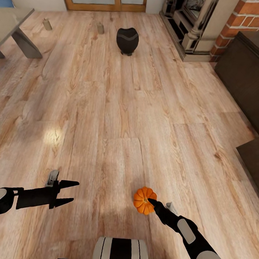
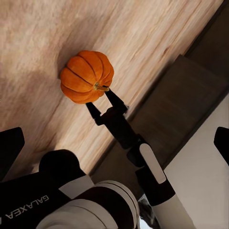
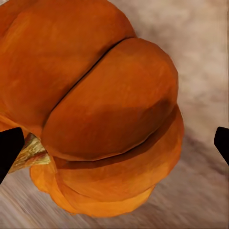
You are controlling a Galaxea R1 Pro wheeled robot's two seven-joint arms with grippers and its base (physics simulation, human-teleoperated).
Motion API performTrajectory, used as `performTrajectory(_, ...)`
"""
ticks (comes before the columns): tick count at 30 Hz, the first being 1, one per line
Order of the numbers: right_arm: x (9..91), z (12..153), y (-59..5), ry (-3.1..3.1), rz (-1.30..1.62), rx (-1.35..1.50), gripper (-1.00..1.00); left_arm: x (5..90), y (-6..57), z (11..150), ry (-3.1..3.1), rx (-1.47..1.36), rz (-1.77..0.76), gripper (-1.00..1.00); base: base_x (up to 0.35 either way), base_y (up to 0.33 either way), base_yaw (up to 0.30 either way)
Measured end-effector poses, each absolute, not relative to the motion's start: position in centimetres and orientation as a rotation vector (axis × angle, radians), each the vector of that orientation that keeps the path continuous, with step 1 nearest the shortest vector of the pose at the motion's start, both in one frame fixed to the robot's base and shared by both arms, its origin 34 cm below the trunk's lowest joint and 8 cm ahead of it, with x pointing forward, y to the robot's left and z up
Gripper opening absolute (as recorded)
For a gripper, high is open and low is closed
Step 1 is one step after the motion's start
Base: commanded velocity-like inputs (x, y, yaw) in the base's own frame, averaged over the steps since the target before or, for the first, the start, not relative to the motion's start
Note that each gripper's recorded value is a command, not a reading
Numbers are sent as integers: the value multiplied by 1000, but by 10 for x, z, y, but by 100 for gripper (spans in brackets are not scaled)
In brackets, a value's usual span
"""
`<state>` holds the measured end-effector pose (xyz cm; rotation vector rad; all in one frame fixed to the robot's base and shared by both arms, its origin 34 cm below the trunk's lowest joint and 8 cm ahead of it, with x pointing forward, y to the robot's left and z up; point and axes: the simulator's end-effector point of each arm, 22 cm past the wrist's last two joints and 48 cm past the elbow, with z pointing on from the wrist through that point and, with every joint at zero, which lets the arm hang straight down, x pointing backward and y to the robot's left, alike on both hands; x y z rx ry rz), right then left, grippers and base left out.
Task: Place each of the two pumpkins and all three candles from the living room inside a cabinet in the living room (use any cabinet), then make sure every cabinet is closed, and position the cauldron so it is next to a table in the living room.
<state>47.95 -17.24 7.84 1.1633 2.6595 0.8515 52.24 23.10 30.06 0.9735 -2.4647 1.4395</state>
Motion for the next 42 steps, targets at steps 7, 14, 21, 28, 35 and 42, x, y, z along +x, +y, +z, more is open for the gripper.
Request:
performTrajectory(7, 482, 77, -169, 2628, 897, 1183, 100, 519, 231, 293, -2453, 981, 1426, 100, 0, 0, 0)
performTrajectory(14, 482, 77, -169, 2629, 897, 1181, 100, 519, 231, 293, -2452, 983, 1425, 100, 2, 0, 0)
performTrajectory(21, 481, 78, -167, 2629, 907, 1177, 100, 519, 231, 293, -2453, 983, 1425, 100, 39, 6, 0)
performTrajectory(28, 482, 78, -166, 2625, 913, 1176, 100, 519, 231, 293, -2453, 983, 1425, 100, 51, 26, 0)
performTrajectory(35, 482, 78, -166, 2625, 913, 1177, 100, 519, 231, 293, -2453, 983, 1425, 100, 2, 1, 0)
performTrajectory(42, 481, 78, -166, 2626, 912, 1175, 100, 519, 231, 293, -2452, 984, 1424, 100, 0, 19, 0)
